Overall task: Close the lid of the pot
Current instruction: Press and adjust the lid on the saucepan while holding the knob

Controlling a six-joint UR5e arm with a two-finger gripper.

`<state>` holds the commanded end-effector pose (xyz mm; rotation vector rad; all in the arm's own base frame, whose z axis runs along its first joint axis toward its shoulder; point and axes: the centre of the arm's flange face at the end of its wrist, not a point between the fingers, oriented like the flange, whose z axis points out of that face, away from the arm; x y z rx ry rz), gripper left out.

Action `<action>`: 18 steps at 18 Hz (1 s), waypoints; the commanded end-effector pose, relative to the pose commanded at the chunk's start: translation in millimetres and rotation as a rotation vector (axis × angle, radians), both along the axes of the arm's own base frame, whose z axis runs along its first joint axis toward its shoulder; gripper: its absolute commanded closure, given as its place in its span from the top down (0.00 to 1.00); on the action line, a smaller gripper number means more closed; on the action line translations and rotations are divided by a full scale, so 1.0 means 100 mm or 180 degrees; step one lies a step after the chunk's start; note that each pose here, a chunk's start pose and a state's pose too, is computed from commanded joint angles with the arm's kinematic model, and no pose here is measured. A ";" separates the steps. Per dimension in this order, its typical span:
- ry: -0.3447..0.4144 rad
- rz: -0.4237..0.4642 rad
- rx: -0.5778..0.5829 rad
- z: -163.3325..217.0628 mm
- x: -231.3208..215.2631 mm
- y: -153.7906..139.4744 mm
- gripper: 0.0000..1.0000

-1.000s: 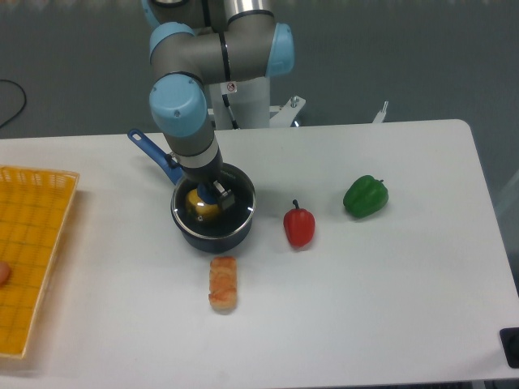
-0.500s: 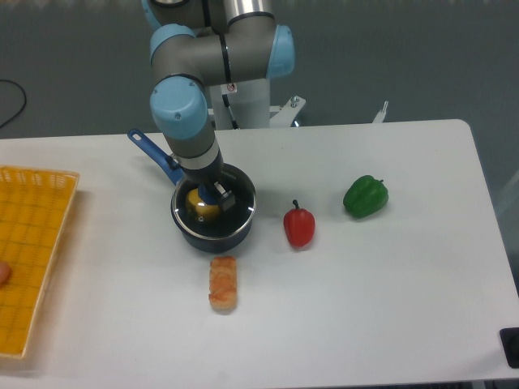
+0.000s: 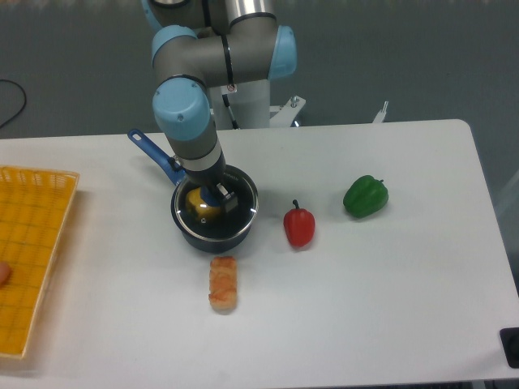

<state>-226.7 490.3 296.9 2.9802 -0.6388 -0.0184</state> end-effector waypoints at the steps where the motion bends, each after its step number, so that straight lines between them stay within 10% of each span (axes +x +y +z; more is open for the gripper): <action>1: -0.0003 0.0000 -0.0004 -0.01 0.00 0.00 0.54; 18: 0.0004 -0.0073 0.0005 0.04 0.14 0.05 0.54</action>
